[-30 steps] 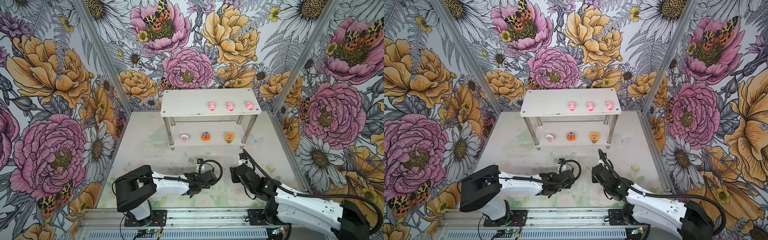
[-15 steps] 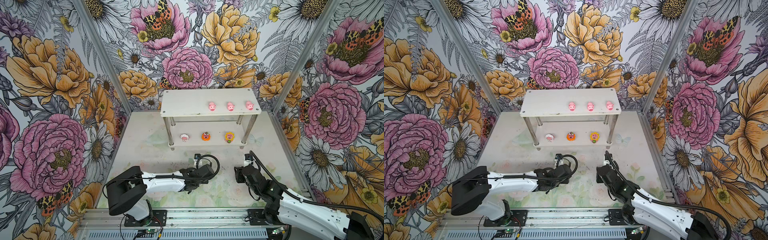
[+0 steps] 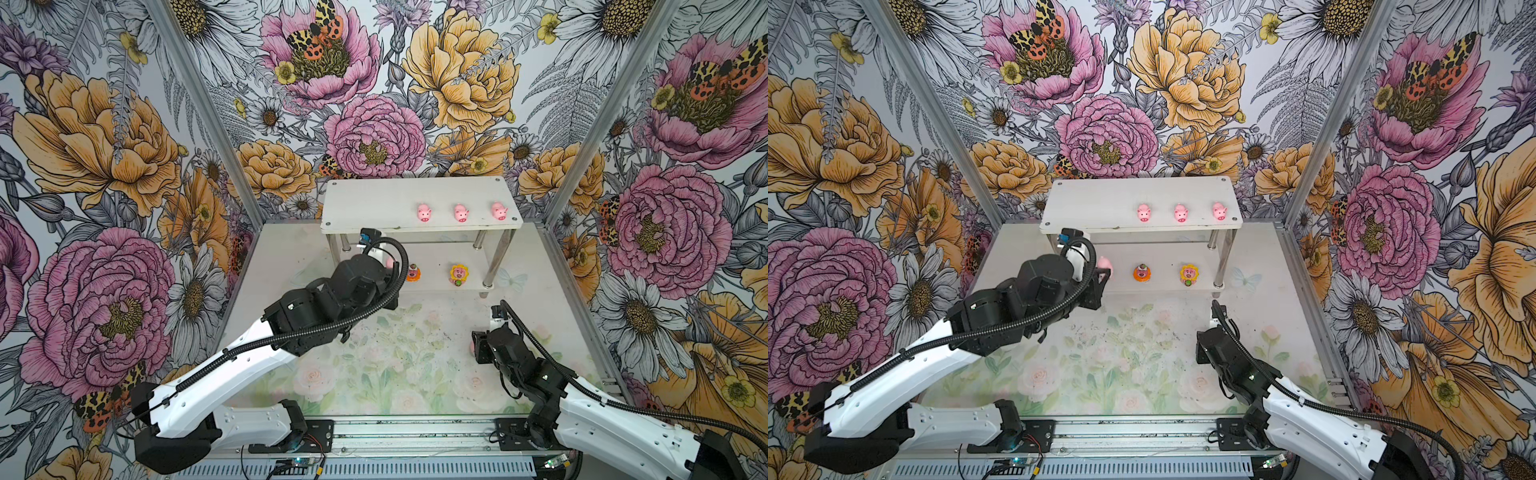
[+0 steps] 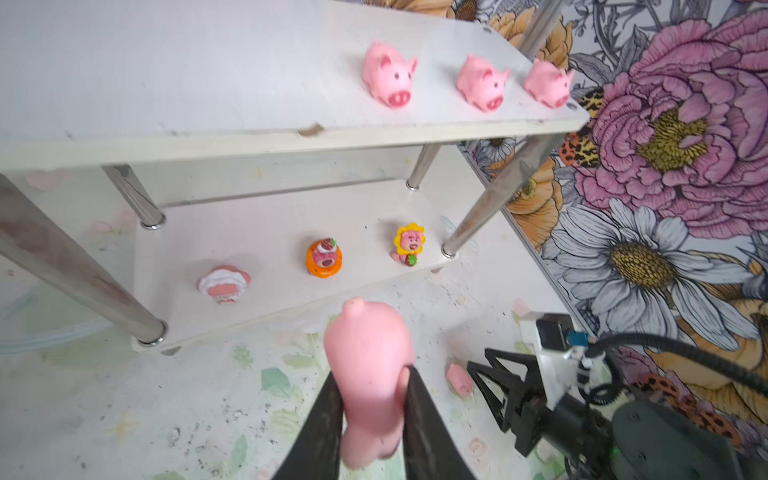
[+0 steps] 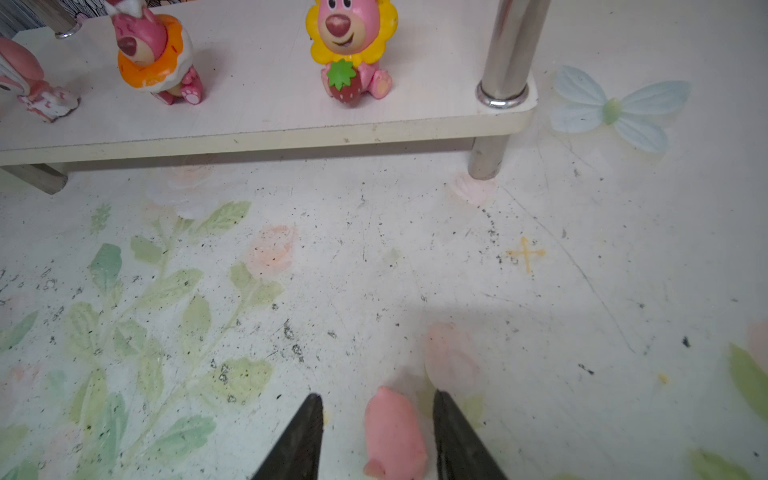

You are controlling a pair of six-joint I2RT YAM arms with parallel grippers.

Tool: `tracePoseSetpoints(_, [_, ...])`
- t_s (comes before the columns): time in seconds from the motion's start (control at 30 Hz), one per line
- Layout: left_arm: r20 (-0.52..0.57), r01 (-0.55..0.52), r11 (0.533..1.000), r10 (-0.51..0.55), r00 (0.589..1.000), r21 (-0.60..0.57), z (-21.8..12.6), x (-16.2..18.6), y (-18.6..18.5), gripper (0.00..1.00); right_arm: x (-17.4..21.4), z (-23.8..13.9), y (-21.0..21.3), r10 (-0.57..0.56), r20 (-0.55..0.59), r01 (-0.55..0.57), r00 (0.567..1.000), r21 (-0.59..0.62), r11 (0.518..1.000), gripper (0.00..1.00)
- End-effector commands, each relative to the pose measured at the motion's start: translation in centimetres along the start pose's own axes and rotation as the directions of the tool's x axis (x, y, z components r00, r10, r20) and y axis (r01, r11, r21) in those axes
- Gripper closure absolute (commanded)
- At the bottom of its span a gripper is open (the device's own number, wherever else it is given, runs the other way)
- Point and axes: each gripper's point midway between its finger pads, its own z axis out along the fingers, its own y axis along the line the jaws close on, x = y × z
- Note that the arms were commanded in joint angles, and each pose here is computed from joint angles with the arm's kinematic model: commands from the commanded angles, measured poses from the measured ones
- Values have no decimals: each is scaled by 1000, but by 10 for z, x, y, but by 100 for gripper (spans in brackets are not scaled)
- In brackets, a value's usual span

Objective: Place and organize the plastic toys onto the shelf
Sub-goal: 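Close the left gripper on the pink pig and lift it, then carry the pink pig onto the top shelf beside the other pigs and release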

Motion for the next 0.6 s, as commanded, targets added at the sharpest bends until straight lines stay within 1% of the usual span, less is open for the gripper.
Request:
tracePoseSetpoints(0.0, [-127, -162, 987, 157, 979, -24, 19, 1, 17, 74, -1, -1, -1, -2, 8, 2, 1000, -3, 1000, 55])
tracePoseSetpoints(0.1, [-122, -146, 989, 143, 982, -20, 31, -27, 24, 74, 0, 0, -2, -3, 5, 3, 1000, -1, 1000, 55])
tracePoseSetpoints(0.2, [-99, -155, 988, 153, 983, -19, 38, -50, 23, 74, 1, 1, -5, -3, -1, 3, 1000, 11, 1000, 55])
tracePoseSetpoints(0.23, [-105, -159, 987, 159, 982, 4, 43, -52, 19, 74, 1, 2, -5, -2, -1, 2, 1000, 14, 1000, 55])
tracePoseSetpoints(0.37, [-104, -153, 988, 153, 983, 14, 57, -66, 21, 74, 1, 3, -8, -5, -5, 5, 1000, 28, 1000, 55])
tracePoseSetpoints(0.57, [-118, -131, 991, 129, 985, -4, 80, -75, 37, 74, 2, 4, -10, -1, -9, 1, 1000, 34, 999, 55])
